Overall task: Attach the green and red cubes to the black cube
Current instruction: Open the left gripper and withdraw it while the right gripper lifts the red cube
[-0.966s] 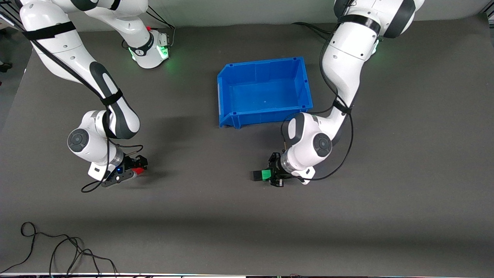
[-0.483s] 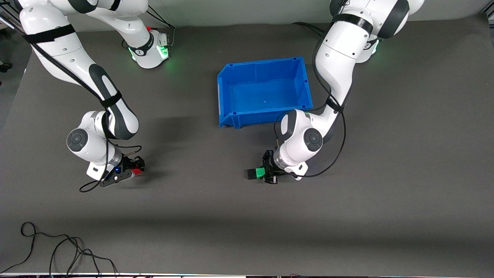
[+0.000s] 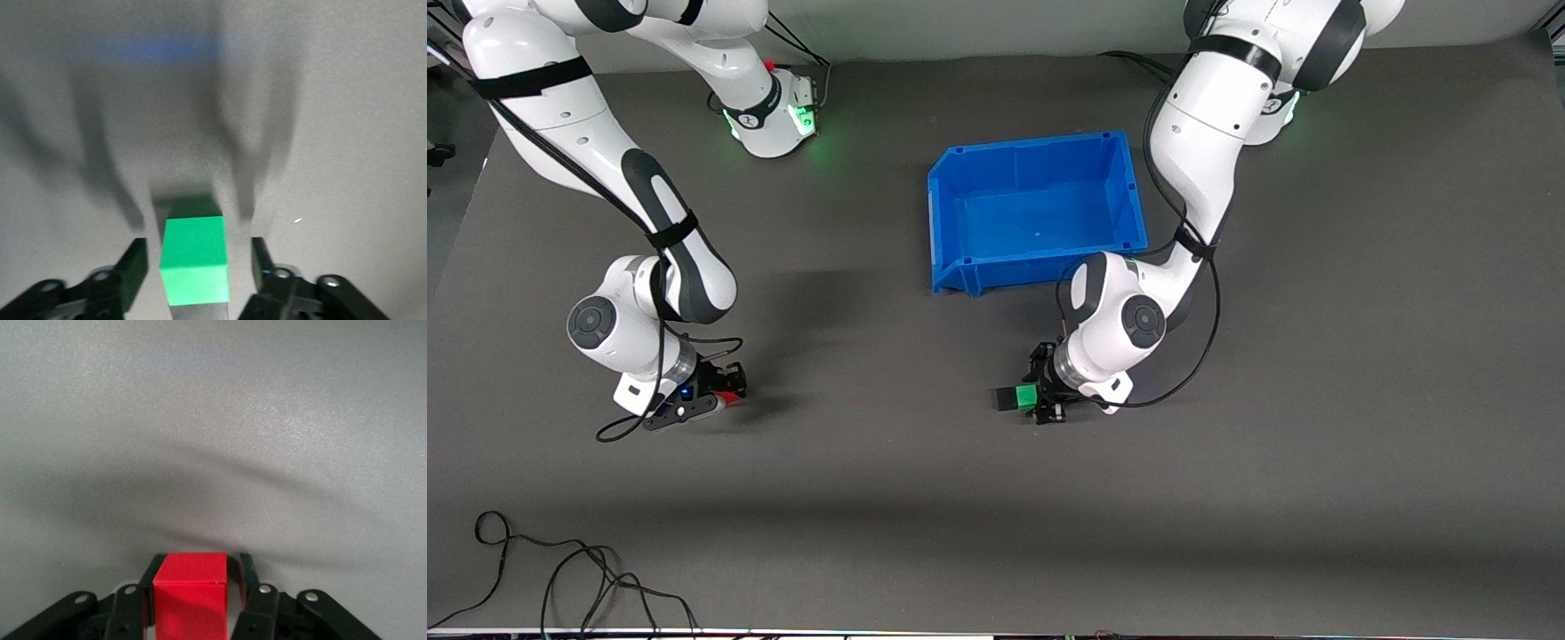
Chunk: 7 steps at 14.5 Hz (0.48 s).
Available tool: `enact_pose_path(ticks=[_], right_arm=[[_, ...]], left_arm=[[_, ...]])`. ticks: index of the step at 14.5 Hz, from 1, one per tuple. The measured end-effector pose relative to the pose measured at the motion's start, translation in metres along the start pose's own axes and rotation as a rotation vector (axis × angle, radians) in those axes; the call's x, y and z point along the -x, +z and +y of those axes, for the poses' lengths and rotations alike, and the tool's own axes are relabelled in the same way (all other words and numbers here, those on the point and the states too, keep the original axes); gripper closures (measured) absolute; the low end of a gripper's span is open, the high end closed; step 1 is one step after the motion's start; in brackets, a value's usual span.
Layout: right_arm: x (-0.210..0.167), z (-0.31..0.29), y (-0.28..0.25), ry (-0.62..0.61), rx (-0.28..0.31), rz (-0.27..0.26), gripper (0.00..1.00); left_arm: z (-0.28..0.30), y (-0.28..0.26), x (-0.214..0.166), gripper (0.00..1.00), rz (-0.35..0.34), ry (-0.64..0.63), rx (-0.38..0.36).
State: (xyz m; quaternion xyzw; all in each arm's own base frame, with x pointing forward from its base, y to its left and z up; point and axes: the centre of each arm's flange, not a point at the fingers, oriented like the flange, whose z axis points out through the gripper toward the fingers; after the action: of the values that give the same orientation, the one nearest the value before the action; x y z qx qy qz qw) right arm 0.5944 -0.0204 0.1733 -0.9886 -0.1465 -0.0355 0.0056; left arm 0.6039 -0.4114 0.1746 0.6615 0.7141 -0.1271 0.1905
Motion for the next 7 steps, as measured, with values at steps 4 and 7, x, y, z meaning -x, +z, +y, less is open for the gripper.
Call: enact_pose_path(ticks=[4,7], right_arm=[[0.001,0.003,-0.001,0.057,-0.024,0.012,0.52],[0.002,0.006,-0.002,0.131,-0.058,0.028,0.61]], left_arm=[[0.025,-0.022,-0.019,0.0,0.084,0.075,-0.027],[0.056,-0.07,-0.049,0.0,0.161,0.153,-0.103]])
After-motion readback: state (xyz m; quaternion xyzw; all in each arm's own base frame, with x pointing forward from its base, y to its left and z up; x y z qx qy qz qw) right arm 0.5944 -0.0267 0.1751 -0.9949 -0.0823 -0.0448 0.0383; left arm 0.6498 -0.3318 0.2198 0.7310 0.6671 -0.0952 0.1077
